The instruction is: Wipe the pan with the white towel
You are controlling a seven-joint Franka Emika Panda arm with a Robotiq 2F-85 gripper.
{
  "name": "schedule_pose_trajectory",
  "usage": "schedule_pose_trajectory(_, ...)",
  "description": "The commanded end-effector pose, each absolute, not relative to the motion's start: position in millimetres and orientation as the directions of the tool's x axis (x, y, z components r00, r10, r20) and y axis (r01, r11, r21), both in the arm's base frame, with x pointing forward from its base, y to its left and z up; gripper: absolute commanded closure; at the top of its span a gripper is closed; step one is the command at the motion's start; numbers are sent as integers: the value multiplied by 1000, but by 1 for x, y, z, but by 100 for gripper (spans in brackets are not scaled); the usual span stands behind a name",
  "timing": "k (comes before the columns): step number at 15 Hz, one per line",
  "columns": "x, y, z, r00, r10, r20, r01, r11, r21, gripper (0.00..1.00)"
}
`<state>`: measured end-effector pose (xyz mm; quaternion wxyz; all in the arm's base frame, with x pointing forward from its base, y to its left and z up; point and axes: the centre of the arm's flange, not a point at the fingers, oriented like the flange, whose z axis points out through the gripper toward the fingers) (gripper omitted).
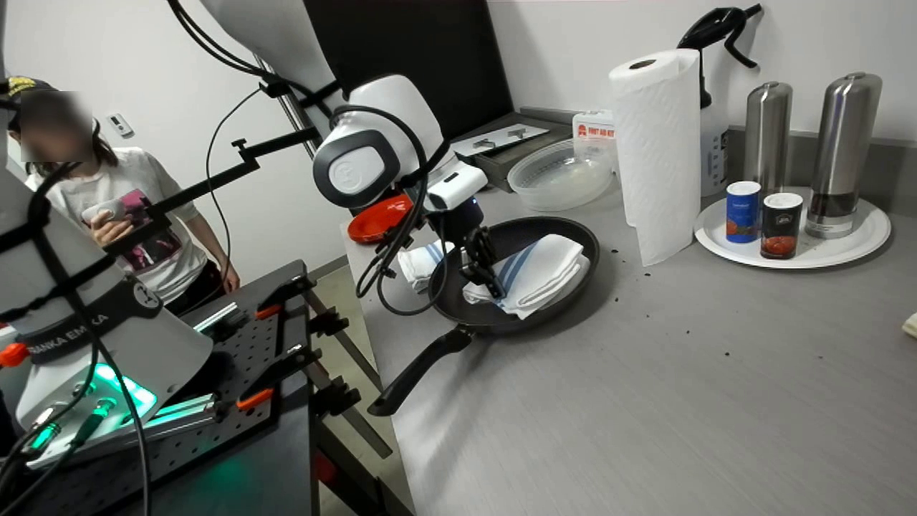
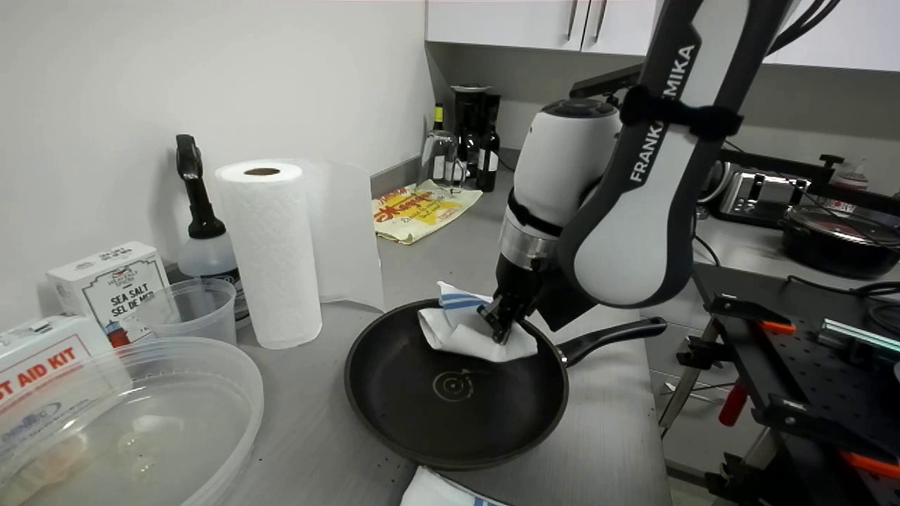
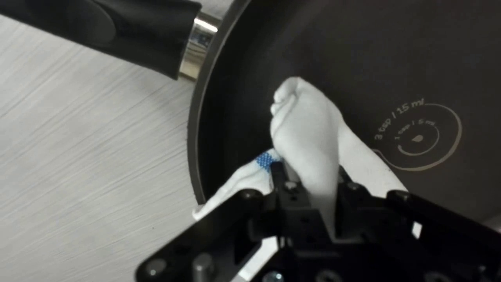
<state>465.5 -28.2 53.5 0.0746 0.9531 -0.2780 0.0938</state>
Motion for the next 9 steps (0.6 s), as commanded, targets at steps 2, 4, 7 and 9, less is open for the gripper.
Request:
schedule_pose_trajectory(2, 471, -23, 25, 812, -524, 255, -566, -814, 131, 96)
schedule_pose_trajectory(4, 473, -26, 18, 809, -524, 266, -572, -807, 147, 96)
schedule_pose_trajectory(7, 478, -32, 14, 797, -531, 289, -587, -793, 163, 96)
schedule_pose_trajectory(9, 482, -36, 14, 788, -534, 307, -597, -784, 170, 96)
